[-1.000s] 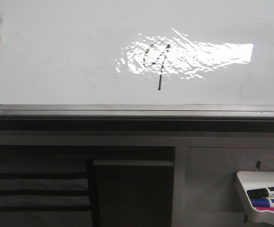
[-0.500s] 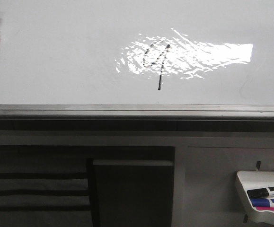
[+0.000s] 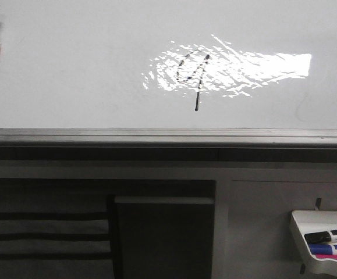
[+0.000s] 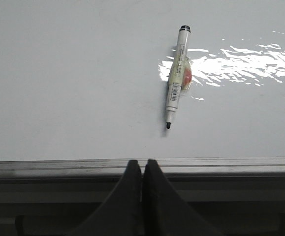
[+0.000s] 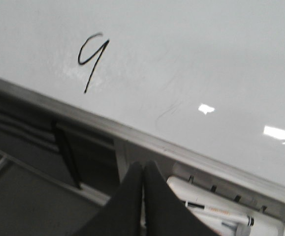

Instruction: Write number 9 on whiteboard

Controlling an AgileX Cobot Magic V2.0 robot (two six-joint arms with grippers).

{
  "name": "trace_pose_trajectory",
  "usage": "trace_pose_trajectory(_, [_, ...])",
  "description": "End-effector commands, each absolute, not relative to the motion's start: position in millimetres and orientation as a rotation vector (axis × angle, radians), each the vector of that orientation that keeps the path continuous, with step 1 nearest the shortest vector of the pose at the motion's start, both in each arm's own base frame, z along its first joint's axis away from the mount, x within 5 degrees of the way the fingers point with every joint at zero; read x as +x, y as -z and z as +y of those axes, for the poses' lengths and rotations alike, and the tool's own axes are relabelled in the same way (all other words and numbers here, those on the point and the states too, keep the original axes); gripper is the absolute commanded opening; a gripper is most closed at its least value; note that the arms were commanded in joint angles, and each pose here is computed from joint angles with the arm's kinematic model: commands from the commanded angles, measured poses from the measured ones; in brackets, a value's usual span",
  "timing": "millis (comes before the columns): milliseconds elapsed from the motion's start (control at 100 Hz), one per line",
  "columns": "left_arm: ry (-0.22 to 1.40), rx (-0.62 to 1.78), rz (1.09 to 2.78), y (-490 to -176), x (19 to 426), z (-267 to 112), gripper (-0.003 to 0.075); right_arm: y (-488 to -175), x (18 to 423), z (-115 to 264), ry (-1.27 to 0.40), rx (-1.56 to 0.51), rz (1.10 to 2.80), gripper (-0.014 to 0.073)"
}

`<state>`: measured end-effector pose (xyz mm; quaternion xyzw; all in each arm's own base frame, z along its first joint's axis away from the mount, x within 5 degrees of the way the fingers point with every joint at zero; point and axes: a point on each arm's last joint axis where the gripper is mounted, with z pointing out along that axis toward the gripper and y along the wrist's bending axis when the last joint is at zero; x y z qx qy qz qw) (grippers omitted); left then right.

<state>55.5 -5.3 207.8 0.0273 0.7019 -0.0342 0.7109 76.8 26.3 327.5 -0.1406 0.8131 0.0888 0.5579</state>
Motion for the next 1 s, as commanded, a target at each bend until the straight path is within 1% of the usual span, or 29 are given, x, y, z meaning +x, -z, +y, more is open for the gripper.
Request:
trace_pose_trajectory(0, [0.078, 0.038, 1.488, -206, 55, -4, -0.0020, -326, 74, 19, -0.165, -0.247, 1.702, -0.0072])
trace_pose_trajectory(50, [0.078, 0.038, 1.488, -206, 55, -4, -0.0020, -316, 71, 16, -0.142, -0.207, 1.641, -0.0072])
trace_pose_trajectory(190, [0.078, 0.038, 1.488, -206, 55, -4, -0.0020, -270, 61, 8, -0.086, -0.113, 1.536, -0.0072])
trace_pose_trajectory(290, [0.078, 0.038, 1.488, -206, 55, -4, -0.0020, -239, 57, 5, -0.060, -0.064, 1.495, -0.0072])
trace_pose_trajectory(440, [0.078, 0.038, 1.488, -206, 55, -4, -0.0020, -207, 55, 3, -0.044, -0.031, 1.432, -0.0072])
trace_pose_trajectory(460, [0.078, 0.038, 1.488, -206, 55, -4, -0.0020, -206, 55, 2, -0.043, -0.031, 1.426, -0.0072])
trace_pose_trajectory(510, [0.078, 0.038, 1.490, -206, 55, -4, -0.0020, -204, 55, 3, -0.046, -0.035, 1.486, -0.0072])
trace_pose_trajectory(690, [0.078, 0.038, 1.491, -206, 55, -4, -0.0020, -206, 55, 3, -0.049, -0.028, 1.451, -0.0072])
trace_pose_trajectory(990, [0.078, 0.038, 1.491, -206, 55, -4, -0.0020, -205, 55, 3, -0.049, -0.028, 1.455, -0.0072])
